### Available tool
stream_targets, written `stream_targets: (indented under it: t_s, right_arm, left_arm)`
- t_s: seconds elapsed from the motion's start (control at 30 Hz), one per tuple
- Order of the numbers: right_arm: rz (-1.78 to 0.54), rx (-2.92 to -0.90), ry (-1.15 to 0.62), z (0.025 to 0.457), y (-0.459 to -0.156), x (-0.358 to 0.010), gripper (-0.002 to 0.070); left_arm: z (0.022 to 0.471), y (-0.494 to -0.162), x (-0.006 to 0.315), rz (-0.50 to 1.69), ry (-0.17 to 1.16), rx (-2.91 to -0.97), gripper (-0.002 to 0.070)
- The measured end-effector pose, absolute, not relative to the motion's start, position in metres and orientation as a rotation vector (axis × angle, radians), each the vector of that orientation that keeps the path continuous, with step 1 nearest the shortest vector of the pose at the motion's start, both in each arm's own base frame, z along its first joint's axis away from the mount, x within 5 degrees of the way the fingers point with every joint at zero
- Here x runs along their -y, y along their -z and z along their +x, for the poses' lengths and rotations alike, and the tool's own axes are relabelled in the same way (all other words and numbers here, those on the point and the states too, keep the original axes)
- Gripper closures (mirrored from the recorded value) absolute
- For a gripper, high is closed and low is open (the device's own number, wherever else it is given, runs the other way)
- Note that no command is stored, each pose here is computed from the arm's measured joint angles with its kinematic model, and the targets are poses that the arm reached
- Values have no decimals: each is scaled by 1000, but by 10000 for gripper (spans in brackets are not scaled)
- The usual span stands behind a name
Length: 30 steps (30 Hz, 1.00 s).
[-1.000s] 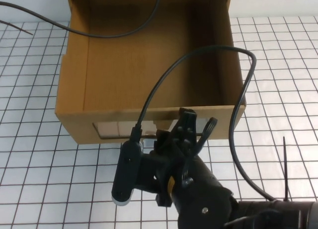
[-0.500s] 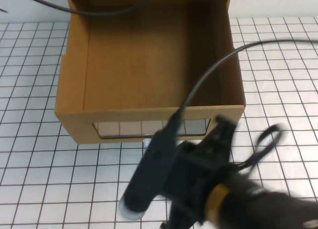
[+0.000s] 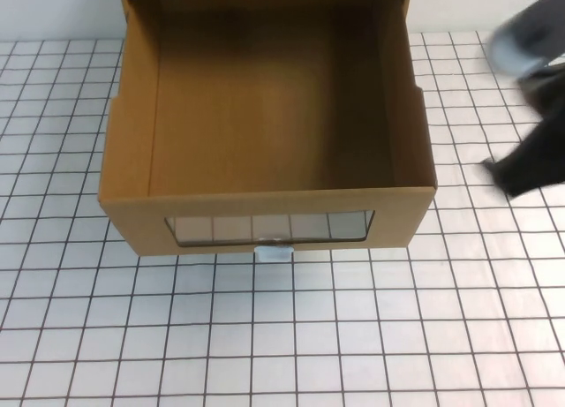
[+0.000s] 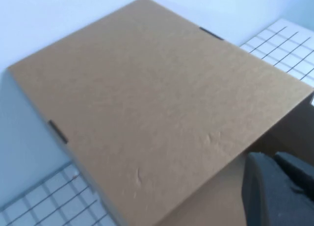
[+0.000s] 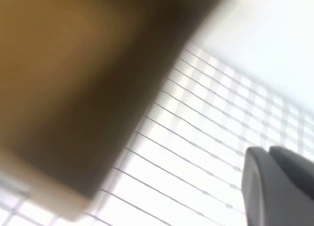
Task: Open the shoe box
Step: 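Pull the top drawer of the cardboard box fully open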
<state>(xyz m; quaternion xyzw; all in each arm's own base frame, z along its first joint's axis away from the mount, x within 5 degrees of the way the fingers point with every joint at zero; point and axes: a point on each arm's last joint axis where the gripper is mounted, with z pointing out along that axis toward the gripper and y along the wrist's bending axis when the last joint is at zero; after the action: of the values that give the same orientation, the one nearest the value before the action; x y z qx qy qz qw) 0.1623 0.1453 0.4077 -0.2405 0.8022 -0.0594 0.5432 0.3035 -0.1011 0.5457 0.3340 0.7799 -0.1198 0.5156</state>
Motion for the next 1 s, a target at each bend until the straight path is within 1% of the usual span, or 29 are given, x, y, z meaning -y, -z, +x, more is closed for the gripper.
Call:
stream_targets:
  t_s: [0.1, 0.2, 0.27, 0.3, 0.4, 0.5, 0.57, 0.7, 0.83, 0.93, 1.0]
  right_arm:
    - [-449, -1948, 122, 170, -413, -116, 687]
    - [-339, -1977, 80, 174, -417, -88, 687]
    - [-281, -1990, 57, 174, -414, -74, 688]
    - [-263, -1994, 49, 174, -412, -69, 689]
    - [-216, -2004, 10, 172, -398, -57, 689]
    - [-185, -1978, -47, 165, -381, -50, 689]
    - [-196, -1941, -97, 158, -369, -49, 689]
    - [-236, -1843, -196, 146, -348, -51, 689]
    - [-253, -1778, -271, 135, -328, -52, 689]
    - [-269, -1760, -308, 131, -313, -54, 690]
    - [-277, -1765, -323, 130, -303, -55, 690]
  left_arm:
    - [275, -554, 91, 779, 241, -1882, 677]
    - [246, -551, 82, 750, 210, -1884, 677]
    - [225, -544, 74, 704, 188, -1849, 677]
    - [219, -535, 72, 687, 181, -1848, 677]
    - [179, -517, 60, 605, 153, -1744, 677]
    - [146, -487, 48, 516, 124, -1633, 677]
    - [126, -458, 41, 462, 103, -1571, 677]
    - [99, -394, 29, 392, 70, -1509, 677]
    - [77, -333, 22, 353, 68, -1503, 677]
    - [70, -288, 21, 319, 108, -1546, 677]
    - [67, -265, 20, 288, 142, -1574, 677]
